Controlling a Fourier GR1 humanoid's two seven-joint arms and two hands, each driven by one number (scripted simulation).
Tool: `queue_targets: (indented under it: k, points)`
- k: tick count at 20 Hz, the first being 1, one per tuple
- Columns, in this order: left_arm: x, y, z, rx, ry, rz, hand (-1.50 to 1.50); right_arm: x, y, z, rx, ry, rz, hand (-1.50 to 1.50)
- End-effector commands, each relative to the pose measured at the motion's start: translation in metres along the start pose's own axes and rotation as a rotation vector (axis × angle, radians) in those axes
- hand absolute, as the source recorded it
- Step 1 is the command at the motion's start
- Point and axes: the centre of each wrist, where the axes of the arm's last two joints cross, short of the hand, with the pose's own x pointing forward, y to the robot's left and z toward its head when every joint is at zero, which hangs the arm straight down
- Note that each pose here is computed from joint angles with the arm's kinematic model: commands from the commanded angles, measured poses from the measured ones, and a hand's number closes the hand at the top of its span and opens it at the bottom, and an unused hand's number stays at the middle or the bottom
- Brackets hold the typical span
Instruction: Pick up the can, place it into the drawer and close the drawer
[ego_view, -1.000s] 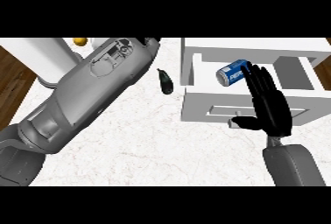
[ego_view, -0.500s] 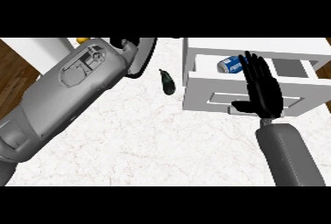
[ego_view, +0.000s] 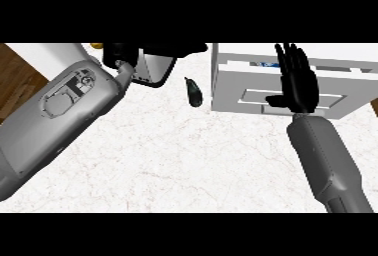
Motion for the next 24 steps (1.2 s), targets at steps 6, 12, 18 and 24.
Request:
queue_targets:
  k: [6,12,18,24]
  points:
    - [-0.018,0.017,0.020,-0.017,0.009,0.003,-1.50,0.024,0.001,-0.049,-0.002,0.019,-0.030,-1.50]
    - [-0.018,0.029,0.023,-0.009,0.004,0.011,-1.50,0.028,0.002,-0.057,-0.021,0.023,-0.016,-1.50]
    - [-0.033,0.035,0.026,-0.019,0.022,0.005,-1.50,0.043,-0.017,-0.084,-0.039,0.039,-0.042,-1.50]
    - [-0.052,0.037,0.042,-0.014,0.002,-0.008,-1.50,0.041,-0.022,-0.090,-0.016,-0.001,-0.077,-1.50]
